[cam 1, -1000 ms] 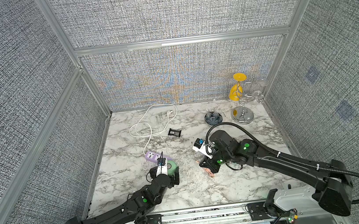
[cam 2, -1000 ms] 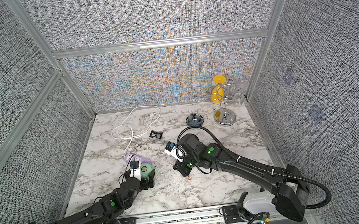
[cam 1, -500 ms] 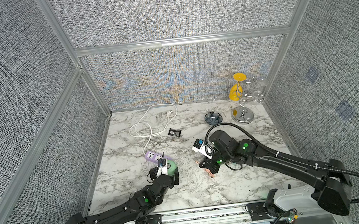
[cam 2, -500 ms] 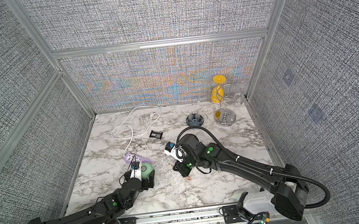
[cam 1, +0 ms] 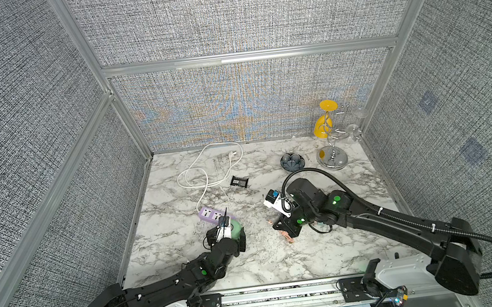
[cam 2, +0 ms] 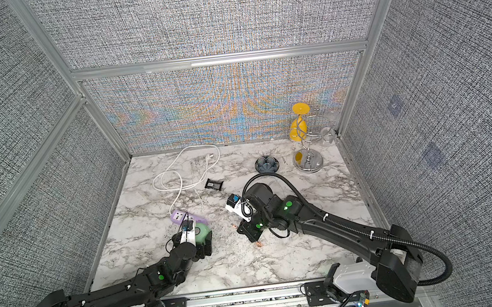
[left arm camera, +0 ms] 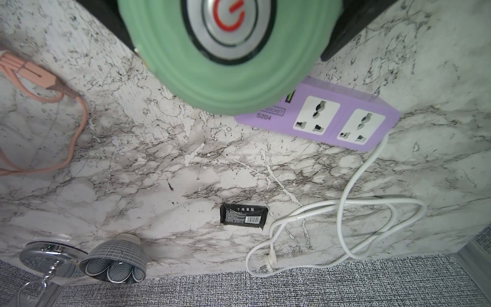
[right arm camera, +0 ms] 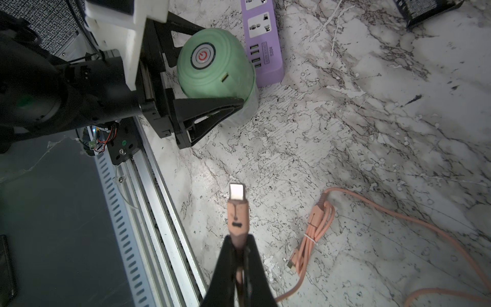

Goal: Charge the cordless meat grinders
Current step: Pick up the cordless meat grinder at the center of the board, then insert the charging cable into the cordless meat grinder.

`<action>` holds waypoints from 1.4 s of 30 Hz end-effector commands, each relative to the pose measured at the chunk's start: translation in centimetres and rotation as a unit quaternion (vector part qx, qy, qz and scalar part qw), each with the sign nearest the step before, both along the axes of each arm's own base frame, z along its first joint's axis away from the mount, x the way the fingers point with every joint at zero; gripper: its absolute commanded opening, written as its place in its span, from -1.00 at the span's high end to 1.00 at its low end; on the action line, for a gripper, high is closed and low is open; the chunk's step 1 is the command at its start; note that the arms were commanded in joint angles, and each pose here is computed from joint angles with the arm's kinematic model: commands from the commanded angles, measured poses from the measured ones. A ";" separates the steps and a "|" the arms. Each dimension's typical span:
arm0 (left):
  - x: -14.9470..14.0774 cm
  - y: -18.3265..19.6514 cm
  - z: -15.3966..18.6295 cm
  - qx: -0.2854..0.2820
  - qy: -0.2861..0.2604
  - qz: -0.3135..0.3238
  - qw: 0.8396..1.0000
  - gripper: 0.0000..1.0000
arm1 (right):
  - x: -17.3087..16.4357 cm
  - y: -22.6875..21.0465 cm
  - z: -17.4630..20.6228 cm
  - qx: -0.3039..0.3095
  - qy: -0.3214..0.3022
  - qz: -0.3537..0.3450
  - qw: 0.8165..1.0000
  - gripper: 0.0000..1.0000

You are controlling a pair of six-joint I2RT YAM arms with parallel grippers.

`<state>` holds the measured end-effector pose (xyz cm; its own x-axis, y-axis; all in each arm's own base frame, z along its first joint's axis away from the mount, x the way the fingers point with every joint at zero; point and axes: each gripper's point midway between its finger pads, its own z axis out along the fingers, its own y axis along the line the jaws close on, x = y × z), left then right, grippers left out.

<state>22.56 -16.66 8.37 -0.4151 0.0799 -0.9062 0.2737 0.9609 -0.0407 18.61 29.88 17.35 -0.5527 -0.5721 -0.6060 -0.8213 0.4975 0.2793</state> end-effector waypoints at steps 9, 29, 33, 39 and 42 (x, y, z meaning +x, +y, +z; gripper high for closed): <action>-1.5 -1.0 0.9 -0.015 0.006 -0.065 0.998 -0.56 | -0.6 0.1 1.6 0.005 0.003 0.020 1.000 1.00; -3.5 -8.0 8.3 -0.010 -0.032 -0.263 0.964 -0.37 | -4.1 -1.4 4.8 -0.067 0.088 0.009 0.994 1.00; -3.4 -8.9 8.8 -0.002 -0.028 -0.278 0.960 -0.35 | -4.5 -0.5 4.9 -0.066 0.111 0.018 0.991 1.00; -3.4 -9.1 9.0 -0.002 -0.031 -0.282 0.959 -0.32 | -4.4 0.6 4.4 -0.071 0.141 0.018 0.987 1.00; -3.5 -9.0 9.1 -0.003 -0.032 -0.282 0.959 -0.30 | -4.2 1.1 4.3 -0.069 0.149 0.018 0.986 1.00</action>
<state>19.11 -25.36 16.53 -0.2758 0.2905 -0.9163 0.7428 0.6695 -0.0114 14.92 30.78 21.52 -0.6557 -0.6625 -0.3620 -0.7506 0.5205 0.4070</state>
